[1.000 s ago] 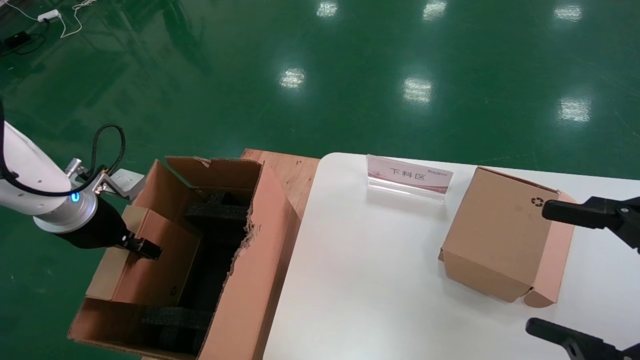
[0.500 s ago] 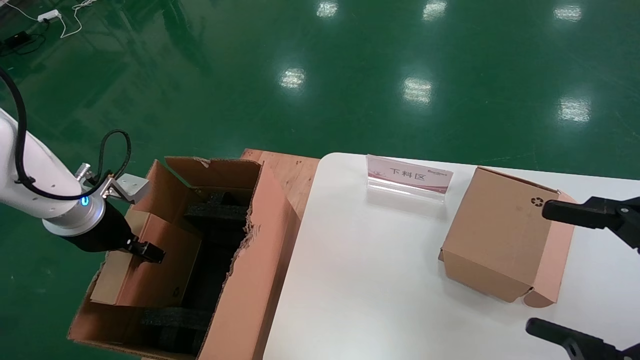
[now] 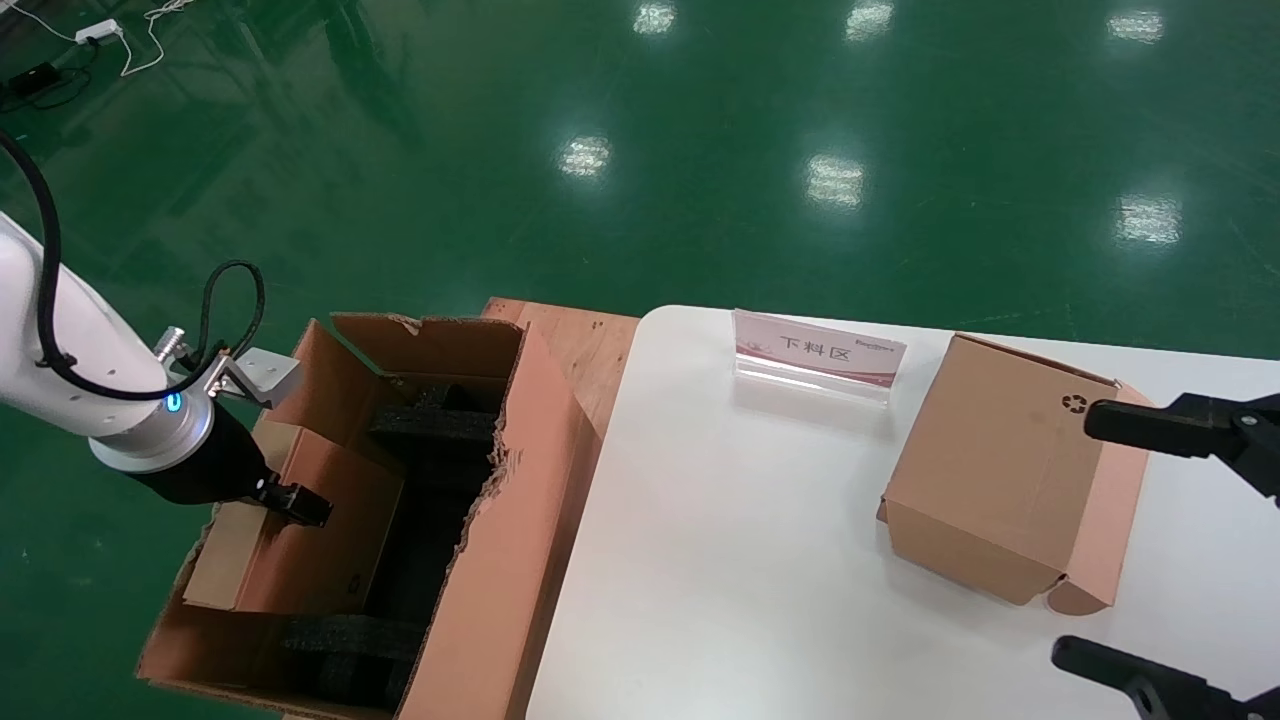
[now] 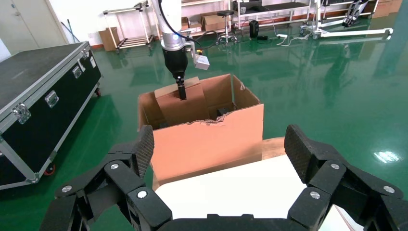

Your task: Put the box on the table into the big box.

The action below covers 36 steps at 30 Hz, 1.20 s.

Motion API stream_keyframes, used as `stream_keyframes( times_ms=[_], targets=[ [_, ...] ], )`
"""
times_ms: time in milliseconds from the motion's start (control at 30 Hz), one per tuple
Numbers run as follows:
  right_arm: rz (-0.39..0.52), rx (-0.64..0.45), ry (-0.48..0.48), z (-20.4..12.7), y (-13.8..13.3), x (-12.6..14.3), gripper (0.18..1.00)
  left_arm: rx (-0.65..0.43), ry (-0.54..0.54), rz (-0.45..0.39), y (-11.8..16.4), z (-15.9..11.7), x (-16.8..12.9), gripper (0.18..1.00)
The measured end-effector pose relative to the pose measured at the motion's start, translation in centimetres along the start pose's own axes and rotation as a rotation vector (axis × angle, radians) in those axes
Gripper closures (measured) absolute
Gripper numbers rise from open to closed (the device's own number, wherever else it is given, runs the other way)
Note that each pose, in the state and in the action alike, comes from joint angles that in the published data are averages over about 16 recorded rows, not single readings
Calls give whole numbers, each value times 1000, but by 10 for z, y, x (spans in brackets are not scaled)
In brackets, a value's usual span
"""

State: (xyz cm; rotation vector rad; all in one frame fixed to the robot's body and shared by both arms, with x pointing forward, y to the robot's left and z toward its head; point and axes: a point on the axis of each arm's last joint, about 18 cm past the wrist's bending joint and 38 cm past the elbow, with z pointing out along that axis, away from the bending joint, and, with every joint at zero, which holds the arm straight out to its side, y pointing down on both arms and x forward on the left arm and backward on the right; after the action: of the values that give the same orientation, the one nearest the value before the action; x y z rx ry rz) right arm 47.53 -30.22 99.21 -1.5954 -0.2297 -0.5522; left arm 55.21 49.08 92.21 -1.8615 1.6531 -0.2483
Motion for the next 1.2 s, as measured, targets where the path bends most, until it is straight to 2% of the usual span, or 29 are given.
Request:
stream_keyframes(
  times_ms=[300, 733, 833, 1133, 1200],
  targets=[
    [0, 0, 0, 0, 0, 0, 183, -1, 0, 0, 0, 0, 0, 808],
    [0, 0, 0, 0, 0, 0, 183, -4, -1, 0, 1, 1, 0, 705],
    [0, 0, 0, 0, 0, 0, 183, -4, -1, 0, 1, 1, 0, 631],
    [0, 0, 0, 0, 0, 0, 183, 2, 5, 6, -1, -1, 2, 482],
    [0, 0, 0, 0, 0, 0, 183, 7, 10, 12, -3, -2, 3, 425]
  ],
)
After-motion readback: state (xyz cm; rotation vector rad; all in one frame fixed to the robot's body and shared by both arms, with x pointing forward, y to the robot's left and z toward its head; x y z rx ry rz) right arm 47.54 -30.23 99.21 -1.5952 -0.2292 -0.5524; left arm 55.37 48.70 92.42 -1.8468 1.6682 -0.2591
